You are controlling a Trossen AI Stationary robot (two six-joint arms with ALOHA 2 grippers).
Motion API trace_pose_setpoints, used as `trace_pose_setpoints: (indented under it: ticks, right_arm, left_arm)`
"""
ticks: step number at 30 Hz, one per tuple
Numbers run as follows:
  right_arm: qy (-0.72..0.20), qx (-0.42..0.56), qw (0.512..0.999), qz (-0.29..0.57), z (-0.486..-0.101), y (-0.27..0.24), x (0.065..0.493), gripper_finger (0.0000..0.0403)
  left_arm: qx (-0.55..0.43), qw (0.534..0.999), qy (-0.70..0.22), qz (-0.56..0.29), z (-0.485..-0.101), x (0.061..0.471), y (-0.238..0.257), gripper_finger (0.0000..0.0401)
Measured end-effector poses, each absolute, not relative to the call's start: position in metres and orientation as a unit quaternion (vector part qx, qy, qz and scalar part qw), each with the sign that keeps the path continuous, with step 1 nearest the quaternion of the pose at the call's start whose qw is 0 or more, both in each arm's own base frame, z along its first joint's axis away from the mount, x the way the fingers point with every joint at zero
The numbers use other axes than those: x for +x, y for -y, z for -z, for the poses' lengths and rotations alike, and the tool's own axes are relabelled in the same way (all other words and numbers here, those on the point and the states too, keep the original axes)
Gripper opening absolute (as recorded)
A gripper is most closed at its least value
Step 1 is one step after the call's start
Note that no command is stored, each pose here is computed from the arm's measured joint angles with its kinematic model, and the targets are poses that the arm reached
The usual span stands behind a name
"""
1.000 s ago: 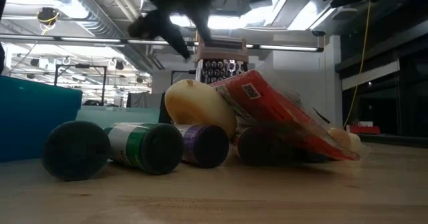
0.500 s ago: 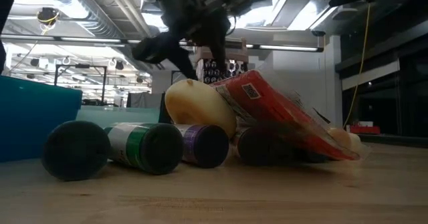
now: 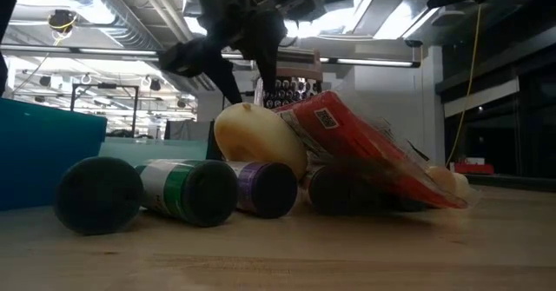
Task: Pick & Place Food Item
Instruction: Put the red popcorn bag into the dark blue bin
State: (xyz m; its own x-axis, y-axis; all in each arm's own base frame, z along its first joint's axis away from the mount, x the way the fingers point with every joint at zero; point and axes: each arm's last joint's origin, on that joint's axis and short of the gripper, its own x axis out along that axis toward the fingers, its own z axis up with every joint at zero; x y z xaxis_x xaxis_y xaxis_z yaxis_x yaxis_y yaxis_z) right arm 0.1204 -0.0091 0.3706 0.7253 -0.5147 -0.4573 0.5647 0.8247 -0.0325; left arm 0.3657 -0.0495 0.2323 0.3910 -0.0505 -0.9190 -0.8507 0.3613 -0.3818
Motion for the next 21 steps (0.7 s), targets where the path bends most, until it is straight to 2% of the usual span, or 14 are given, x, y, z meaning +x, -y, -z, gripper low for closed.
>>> trace_pose_setpoints:
  ticks: [21]
  right_arm:
    - [-0.229,0.060,0.927,0.291,-0.370,0.009,0.121,0.0235]
  left_arm:
    - [-0.508,0.665,-0.481,-0.262,-0.203,0.387,0.048,0.0185]
